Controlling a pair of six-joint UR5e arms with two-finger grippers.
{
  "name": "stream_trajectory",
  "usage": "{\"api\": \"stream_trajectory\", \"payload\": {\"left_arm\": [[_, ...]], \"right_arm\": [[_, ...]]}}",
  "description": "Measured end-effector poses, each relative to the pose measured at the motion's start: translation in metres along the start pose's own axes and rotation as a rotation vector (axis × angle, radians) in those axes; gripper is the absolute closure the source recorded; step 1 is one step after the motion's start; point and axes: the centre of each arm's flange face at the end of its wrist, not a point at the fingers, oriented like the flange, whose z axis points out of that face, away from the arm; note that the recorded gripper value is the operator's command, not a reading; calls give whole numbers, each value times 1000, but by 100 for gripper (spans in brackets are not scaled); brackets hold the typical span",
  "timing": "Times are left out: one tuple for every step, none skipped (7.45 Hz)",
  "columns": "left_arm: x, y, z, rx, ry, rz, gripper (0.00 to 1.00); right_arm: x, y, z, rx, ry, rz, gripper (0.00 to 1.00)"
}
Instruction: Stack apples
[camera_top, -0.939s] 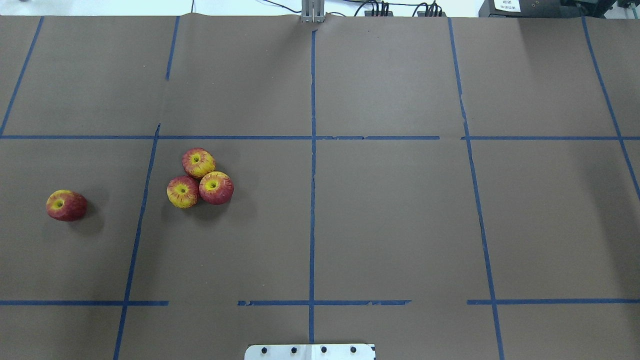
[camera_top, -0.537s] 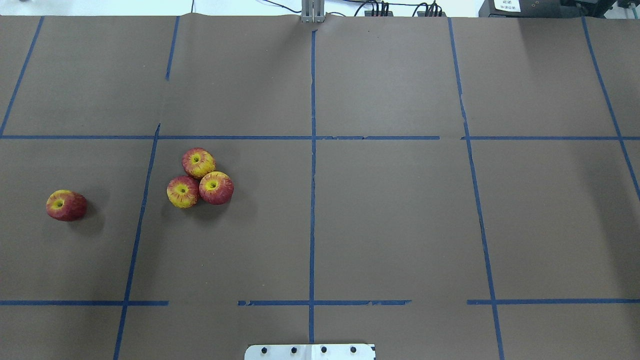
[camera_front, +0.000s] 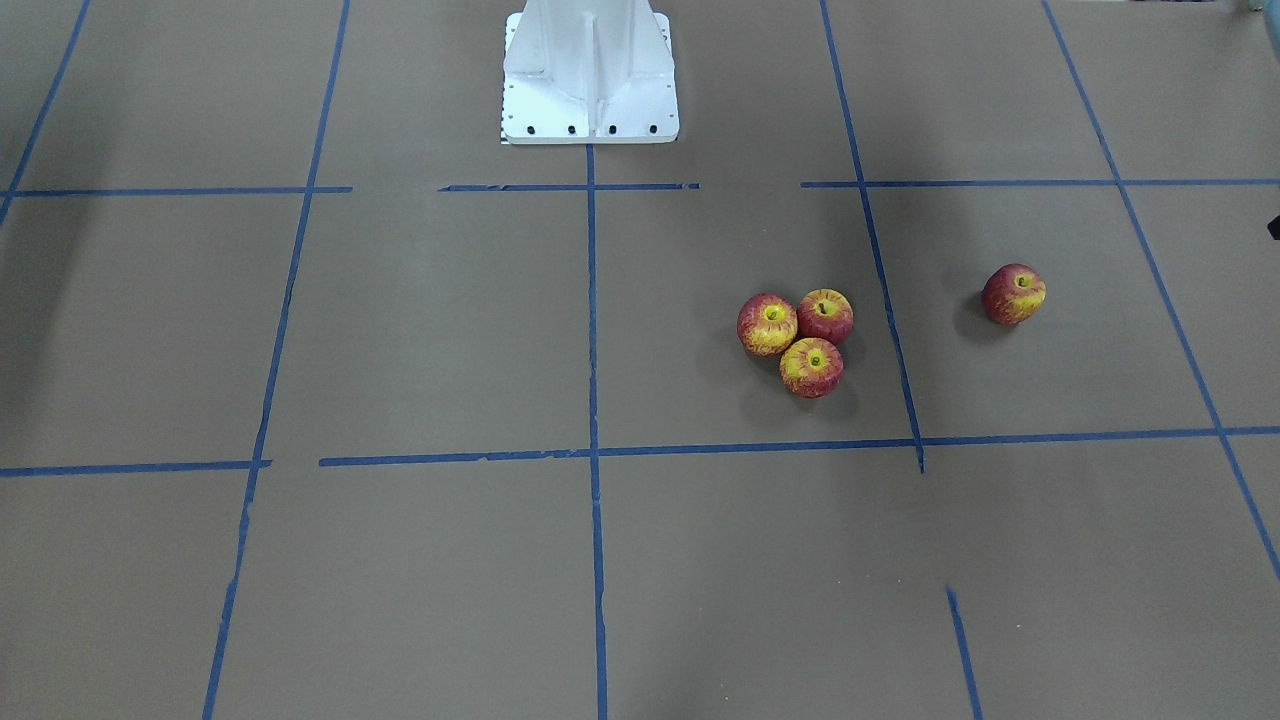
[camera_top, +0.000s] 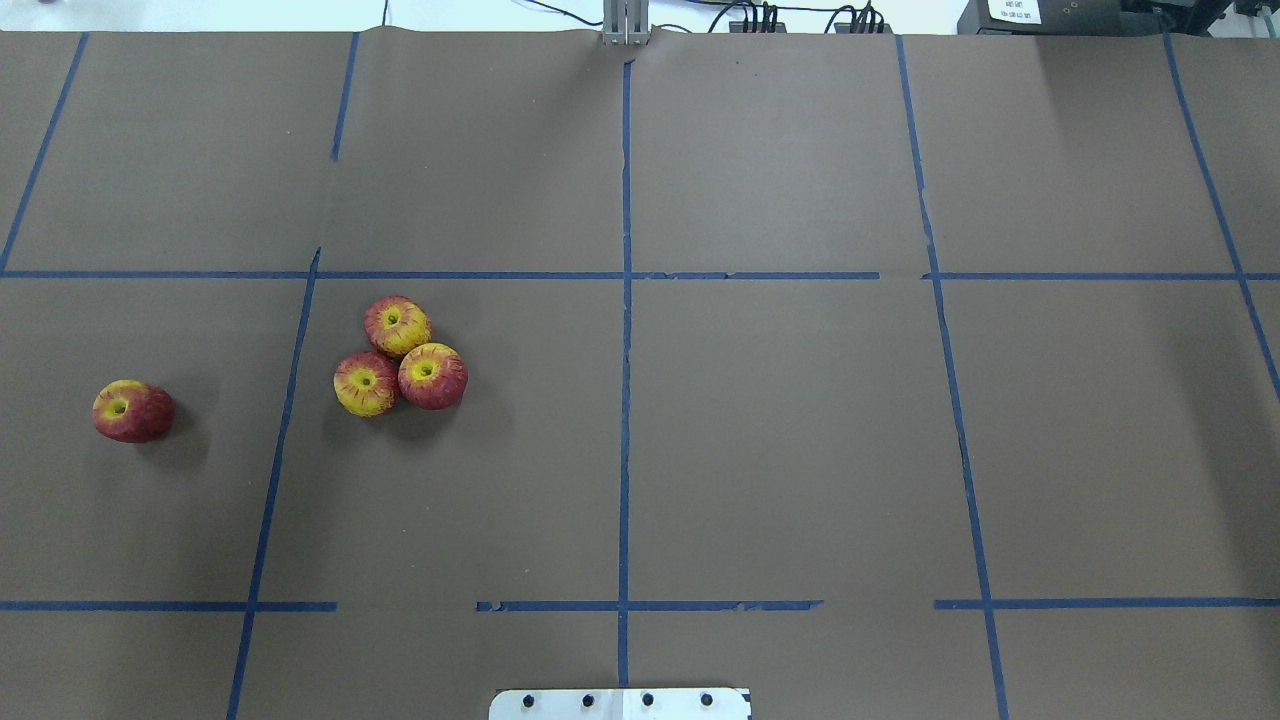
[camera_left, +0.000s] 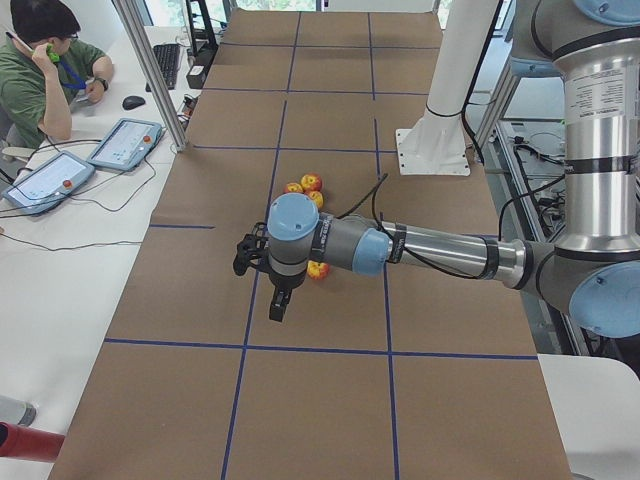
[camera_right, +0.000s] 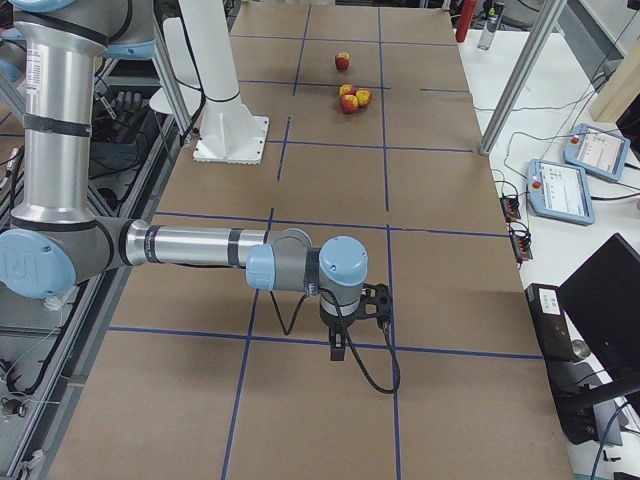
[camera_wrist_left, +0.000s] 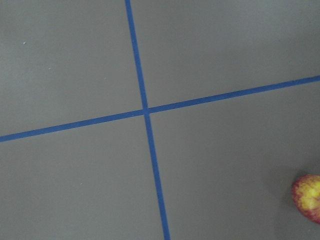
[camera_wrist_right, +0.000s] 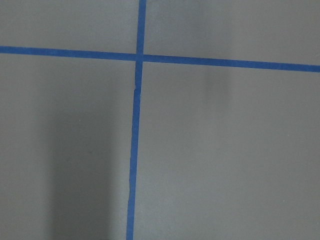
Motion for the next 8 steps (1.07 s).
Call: {"api": "stream_trajectory", "payload": {"left_arm": [[25,-2,18,7,9,-28,0],[50,-2,39,15,7,-59,0],[77,1,61,21,10,-91,0],[106,6,85,26,14,-125,0],[131,14,108,28,20,-160,0],[146,20,126,31,18,-187,0],[155,24,138,36,12,-202,0],[159,28,148,34,9,-210,0]], "right_arm": [[0,0,0,0,0,0,0],[0,0,0,0,0,0,0],[0,0,0,0,0,0,0],[0,0,0,0,0,0,0],[0,0,0,0,0,0,0],[0,0,0,0,0,0,0],[0,0,0,0,0,0,0],[0,0,0,0,0,0,0]]}}
